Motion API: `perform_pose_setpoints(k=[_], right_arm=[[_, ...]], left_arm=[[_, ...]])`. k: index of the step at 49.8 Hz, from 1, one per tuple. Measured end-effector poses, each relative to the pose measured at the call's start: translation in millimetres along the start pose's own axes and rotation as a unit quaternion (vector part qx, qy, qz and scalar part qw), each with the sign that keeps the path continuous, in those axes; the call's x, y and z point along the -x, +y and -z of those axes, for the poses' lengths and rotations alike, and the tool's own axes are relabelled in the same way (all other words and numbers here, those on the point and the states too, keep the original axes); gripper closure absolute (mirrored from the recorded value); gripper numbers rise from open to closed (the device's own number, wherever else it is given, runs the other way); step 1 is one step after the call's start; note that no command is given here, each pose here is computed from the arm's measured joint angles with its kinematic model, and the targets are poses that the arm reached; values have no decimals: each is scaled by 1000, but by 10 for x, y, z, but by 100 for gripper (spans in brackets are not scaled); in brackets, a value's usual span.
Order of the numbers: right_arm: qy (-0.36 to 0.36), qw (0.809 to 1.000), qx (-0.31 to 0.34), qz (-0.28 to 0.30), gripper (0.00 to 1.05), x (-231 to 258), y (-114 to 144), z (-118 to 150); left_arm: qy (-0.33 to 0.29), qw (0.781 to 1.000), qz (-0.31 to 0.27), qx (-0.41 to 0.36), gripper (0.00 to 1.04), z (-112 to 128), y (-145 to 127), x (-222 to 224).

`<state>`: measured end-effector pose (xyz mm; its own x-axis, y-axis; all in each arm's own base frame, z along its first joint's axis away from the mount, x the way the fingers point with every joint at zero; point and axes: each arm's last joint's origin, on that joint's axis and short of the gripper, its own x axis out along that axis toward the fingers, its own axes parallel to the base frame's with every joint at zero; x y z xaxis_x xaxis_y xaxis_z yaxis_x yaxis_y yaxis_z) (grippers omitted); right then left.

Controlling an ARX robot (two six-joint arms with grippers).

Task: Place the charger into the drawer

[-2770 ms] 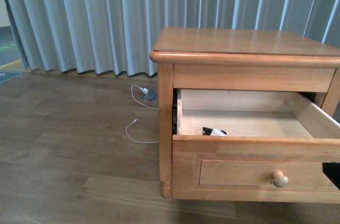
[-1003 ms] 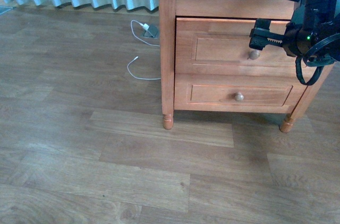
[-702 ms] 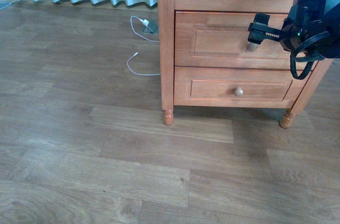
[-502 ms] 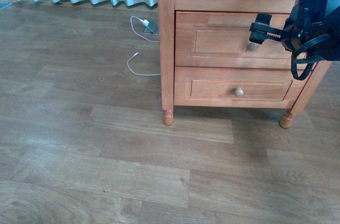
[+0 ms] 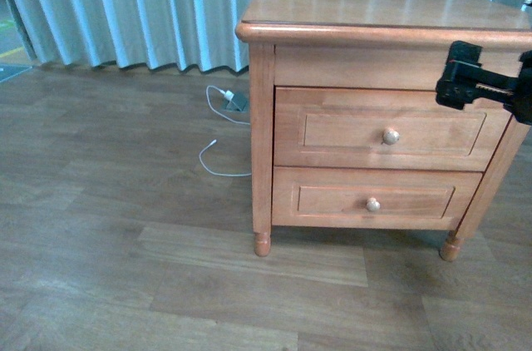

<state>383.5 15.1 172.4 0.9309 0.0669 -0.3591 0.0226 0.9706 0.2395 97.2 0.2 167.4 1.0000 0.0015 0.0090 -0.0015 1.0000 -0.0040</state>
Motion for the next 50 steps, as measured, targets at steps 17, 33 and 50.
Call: perform_pose_setpoints(k=[17,33,50], right_arm=[[-31,999,-12,-24,8,1250,-109,-216],[-80,994,-69,-33,8,2332,-462,-69],[-174,984,29,9,25,2508,-470,137]], left_arm=[[0,1000,0,0,6,0,0,0],[0,1000,0,0,6,0,0,0],[0,1000,0,0,6,0,0,0]])
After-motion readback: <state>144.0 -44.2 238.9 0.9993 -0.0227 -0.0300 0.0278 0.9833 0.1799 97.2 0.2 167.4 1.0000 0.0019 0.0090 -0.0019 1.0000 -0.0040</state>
